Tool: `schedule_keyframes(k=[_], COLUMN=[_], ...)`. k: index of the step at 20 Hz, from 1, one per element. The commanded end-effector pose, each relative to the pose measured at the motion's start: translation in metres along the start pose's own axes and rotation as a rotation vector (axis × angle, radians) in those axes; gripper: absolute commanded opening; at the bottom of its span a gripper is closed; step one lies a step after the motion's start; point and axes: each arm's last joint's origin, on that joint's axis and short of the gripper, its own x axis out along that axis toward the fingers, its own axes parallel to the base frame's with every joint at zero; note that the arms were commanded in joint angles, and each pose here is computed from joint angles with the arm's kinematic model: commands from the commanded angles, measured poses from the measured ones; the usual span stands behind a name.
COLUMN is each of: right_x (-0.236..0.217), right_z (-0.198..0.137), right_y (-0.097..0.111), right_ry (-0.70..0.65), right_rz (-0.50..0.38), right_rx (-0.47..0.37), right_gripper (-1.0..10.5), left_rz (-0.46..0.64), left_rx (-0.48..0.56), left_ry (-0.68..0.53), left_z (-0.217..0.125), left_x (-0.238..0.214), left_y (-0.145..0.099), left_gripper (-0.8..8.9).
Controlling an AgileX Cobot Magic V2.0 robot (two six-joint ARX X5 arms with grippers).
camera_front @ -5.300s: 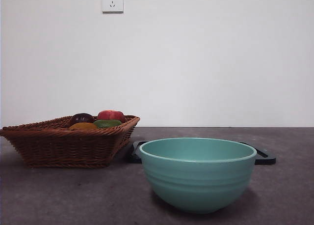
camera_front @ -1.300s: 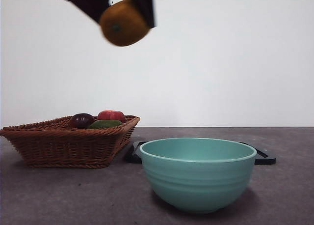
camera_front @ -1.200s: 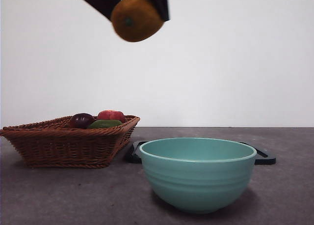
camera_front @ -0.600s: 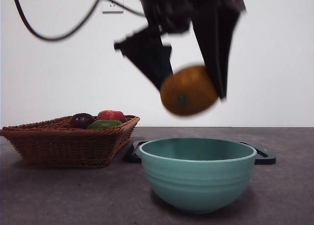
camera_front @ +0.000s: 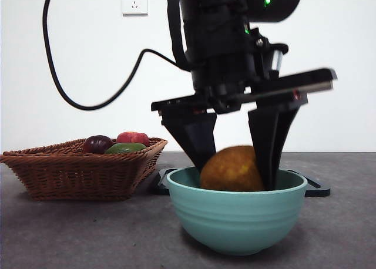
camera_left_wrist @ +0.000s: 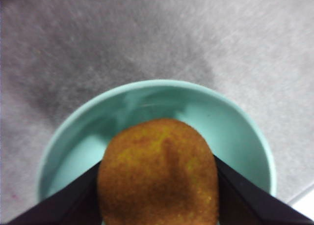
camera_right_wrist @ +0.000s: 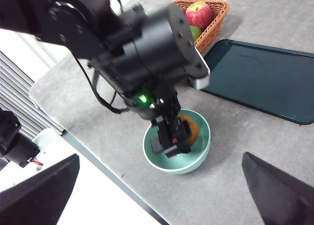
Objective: Pick up the wifruite, put it on the bowl, pick up the plate, put it on desk
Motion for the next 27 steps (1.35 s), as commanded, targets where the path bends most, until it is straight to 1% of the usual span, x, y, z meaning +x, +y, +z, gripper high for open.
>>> schedule_keyframes(k=[1,4,8,15,18,21,24,27], right_x=[-0.004,-0.004,-0.004,-0.004,-0.004,-0.004,-0.004,-0.004], right_z=[0.004,0.004,0.004,0.004,0.004,0.004,0.004,0.004], right_y=[0.003,0.003,0.003,0.003,0.003,0.003,0.003,0.003], right_ry=[-0.025,-0.027,-0.029,-0.029,-0.029,-0.029,-0.029,-0.029], right_rz=[0.002,0.003,0.003,0.003,0.003,0.003,0.003,0.003], right_rx=[-0.015,-0.016,-0.018,-0.018,-0.018,-0.018,-0.018,-0.018], right_gripper=[6.0,6.0,6.0,6.0,6.0,6.0,6.0,6.0], left_rz=[-0.002,0.0,0.013,0.009,0.007,0.004,-0.008,-0.037], left_rx=[-0.007,-0.014,-0.011,-0.011,-0.008,-0.007,-0.01,-0.011], left_ry=[0.004,0.009,0.044,0.042,0.038,0.03,-0.001,-0.075], left_z=[0.004,0.006,0.005,0.005,0.005,0.005,0.005,0.004], left_x=[0.009,0.017,0.03,0.03,0.029,0.025,0.011,-0.019], left_y=[-0.006,-0.006,-0.007,-0.007,-0.008,-0.008,-0.008,-0.007], left_gripper=[2.13,2.14,2.14,2.26,3.55,4.47,4.48,4.5])
